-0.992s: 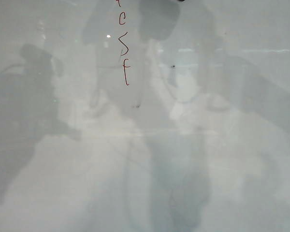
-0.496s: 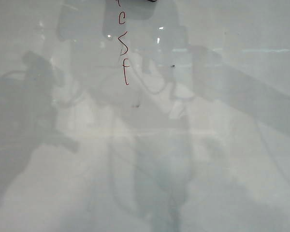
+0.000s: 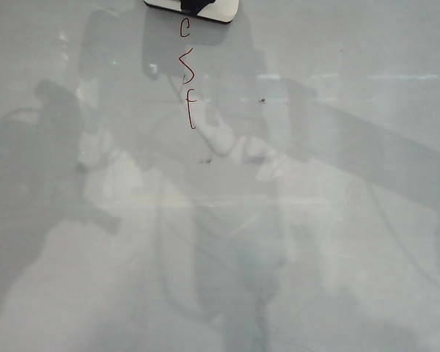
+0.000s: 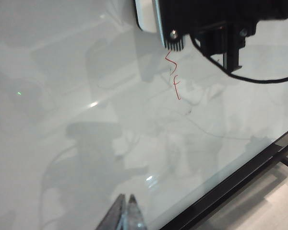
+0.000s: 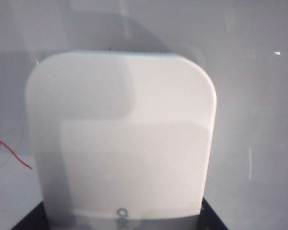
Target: Grab the whiteboard eraser that is attached to the surface of the whiteboard and use it to clean the writing on the whiteboard.
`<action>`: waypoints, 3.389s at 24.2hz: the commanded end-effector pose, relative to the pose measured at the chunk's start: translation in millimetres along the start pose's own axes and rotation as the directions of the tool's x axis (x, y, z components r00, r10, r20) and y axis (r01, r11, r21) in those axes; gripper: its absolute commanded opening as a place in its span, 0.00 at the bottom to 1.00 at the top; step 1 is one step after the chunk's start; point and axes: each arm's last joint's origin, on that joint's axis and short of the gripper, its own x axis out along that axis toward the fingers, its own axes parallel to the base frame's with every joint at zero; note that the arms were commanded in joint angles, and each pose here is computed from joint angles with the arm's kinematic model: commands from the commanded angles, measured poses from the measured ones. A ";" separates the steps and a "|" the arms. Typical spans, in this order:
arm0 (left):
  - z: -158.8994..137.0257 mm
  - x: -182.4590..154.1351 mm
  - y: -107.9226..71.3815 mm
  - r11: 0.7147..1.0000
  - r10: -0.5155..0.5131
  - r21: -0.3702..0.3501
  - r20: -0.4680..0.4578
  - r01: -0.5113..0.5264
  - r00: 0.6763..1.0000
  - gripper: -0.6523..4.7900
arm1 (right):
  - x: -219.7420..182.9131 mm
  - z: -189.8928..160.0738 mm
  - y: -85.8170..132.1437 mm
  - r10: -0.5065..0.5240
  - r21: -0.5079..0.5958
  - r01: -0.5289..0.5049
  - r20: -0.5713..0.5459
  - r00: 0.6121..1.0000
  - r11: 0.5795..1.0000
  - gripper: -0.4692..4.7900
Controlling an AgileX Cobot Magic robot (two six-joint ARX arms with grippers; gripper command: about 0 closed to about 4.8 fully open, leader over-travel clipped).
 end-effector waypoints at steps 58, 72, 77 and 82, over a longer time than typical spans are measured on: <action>13.1 -2.5 2.9 1.000 0.025 -0.014 0.138 -0.023 0.990 0.12 | 67.3 -33.9 45.3 0.318 0.059 -0.315 -0.042 0.947 0.947 0.45; 13.2 -0.5 4.0 0.998 0.067 0.007 0.123 -0.068 0.990 0.12 | 68.6 -47.2 119.8 0.369 0.016 -0.368 -0.053 0.928 0.930 0.43; 13.4 0.9 3.9 0.998 0.066 0.007 0.119 -0.067 0.991 0.12 | 73.8 -46.6 120.1 0.275 0.010 -0.276 -0.145 0.950 0.961 0.42; 13.4 1.0 3.9 0.998 0.066 0.007 0.118 -0.067 0.991 0.12 | 71.3 -43.5 92.1 0.044 -0.063 -0.063 -0.266 0.963 0.996 0.42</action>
